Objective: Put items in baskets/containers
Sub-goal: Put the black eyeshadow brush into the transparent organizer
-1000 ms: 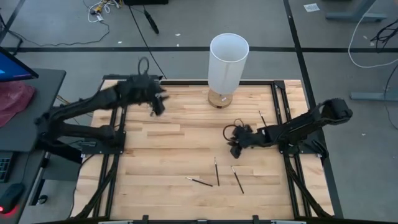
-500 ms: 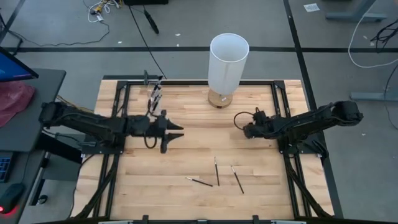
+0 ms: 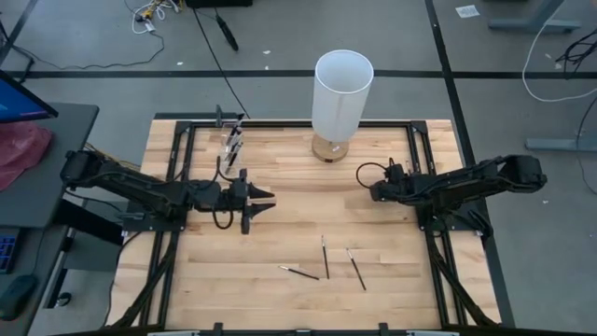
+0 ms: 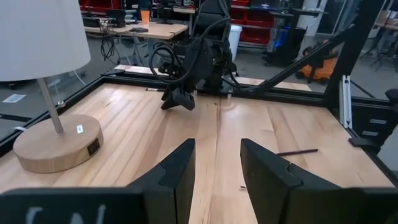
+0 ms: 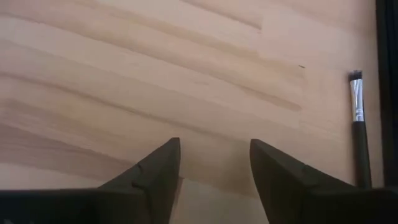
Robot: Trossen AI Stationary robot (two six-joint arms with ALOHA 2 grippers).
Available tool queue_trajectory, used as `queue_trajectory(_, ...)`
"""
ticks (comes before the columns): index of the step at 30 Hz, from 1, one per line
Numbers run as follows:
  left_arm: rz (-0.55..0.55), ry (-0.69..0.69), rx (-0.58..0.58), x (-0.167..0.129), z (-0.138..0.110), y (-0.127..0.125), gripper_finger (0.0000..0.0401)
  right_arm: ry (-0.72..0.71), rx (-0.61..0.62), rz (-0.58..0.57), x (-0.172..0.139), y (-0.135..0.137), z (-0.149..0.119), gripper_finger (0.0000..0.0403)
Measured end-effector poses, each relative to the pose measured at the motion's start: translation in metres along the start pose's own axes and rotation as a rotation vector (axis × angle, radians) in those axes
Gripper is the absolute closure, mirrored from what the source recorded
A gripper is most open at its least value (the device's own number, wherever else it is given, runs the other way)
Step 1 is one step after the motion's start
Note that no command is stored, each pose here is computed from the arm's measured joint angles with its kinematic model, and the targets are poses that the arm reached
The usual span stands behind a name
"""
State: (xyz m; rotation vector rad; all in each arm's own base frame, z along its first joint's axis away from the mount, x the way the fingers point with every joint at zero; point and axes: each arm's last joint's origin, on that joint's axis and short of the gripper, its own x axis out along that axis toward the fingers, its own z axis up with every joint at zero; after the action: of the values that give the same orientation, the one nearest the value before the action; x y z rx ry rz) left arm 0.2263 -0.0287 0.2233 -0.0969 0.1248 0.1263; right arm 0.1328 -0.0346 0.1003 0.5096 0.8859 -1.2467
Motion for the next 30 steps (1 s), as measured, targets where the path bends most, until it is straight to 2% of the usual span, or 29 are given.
queue_trajectory(5, 0.003, 0.0, 0.0, 0.0, 0.0, 0.0, 0.027, 0.012, -0.014, 0.02, -0.003, 0.003, 0.003, 0.0214)
queue_trajectory(8, 0.003, 0.001, 0.0, 0.0, 0.0, 0.0, 0.027, 0.077, -0.034, 0.004, -0.012, 0.004, 0.011, 0.0215)
queue_trajectory(14, 0.007, 0.001, 0.0, 0.0, 0.0, 0.0, 0.027, 0.186, 0.003, -0.204, -0.024, -0.01, 0.032, 0.0215)
queue_trajectory(19, 0.007, 0.002, 0.005, 0.0, 0.0, 0.0, 0.027, 0.239, -0.003, -0.267, -0.014, -0.024, 0.04, 0.0216)
queue_trajectory(26, 0.006, 0.002, 0.007, 0.0, 0.0, 0.0, 0.027, 0.254, 0.045, -0.194, 0.001, -0.03, 0.058, 0.0256)
queue_trajectory(30, 0.005, 0.002, 0.003, 0.0, 0.0, 0.0, 0.027, 0.29, 0.106, -0.207, 0.008, -0.04, 0.065, 0.0286)
